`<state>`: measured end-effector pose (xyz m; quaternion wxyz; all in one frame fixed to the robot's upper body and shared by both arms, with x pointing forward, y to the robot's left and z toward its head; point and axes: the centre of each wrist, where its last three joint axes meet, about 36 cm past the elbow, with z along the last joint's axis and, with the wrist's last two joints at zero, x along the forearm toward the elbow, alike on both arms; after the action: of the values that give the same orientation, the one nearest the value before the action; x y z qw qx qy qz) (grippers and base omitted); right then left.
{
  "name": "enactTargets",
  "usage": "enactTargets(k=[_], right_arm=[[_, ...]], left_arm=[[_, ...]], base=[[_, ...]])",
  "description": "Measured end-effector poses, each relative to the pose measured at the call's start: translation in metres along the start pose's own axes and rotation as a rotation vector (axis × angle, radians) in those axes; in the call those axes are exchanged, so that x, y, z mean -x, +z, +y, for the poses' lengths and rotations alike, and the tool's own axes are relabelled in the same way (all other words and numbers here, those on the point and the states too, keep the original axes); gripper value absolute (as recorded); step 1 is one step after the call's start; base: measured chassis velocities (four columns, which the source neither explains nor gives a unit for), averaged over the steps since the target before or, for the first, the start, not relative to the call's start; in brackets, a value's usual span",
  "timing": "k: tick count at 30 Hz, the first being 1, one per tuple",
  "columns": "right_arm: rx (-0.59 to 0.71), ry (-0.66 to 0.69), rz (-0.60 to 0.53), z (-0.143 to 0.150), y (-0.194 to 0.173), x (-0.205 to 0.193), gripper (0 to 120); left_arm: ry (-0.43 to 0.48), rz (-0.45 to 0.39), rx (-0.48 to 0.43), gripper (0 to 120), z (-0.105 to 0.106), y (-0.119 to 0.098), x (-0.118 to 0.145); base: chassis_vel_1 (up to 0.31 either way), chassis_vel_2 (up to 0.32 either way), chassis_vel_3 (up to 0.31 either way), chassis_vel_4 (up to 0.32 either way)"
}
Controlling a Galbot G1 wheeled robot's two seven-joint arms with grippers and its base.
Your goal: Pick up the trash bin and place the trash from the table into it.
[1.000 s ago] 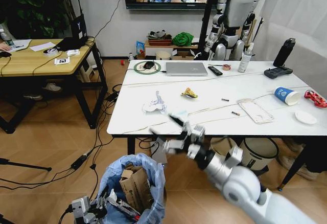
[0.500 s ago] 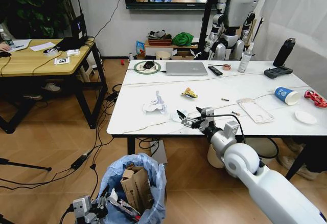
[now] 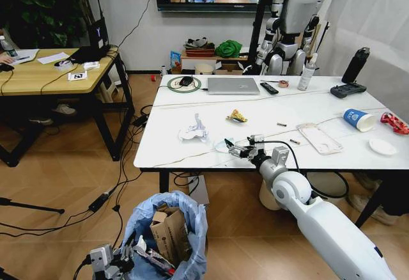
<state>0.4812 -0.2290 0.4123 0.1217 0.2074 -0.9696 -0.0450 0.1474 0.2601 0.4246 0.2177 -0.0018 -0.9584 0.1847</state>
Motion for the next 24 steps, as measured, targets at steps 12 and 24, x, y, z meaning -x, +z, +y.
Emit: enactTargets(k=[12, 24], right_arm=[[-0.15, -0.031, -0.014, -0.017, 0.01, 0.007, 100], [-0.235, -0.139, -0.03, -0.016, 0.002, 0.031, 100]], left_arm=[[-0.004, -0.002, -0.008, 0, 0.0, 0.001, 0.001], [-0.018, -0.013, -0.016, 0, -0.001, 0.0, -0.001]], base=[[0.0, 0.0, 0.0, 0.0], [0.0, 0.0, 0.0, 0.0]])
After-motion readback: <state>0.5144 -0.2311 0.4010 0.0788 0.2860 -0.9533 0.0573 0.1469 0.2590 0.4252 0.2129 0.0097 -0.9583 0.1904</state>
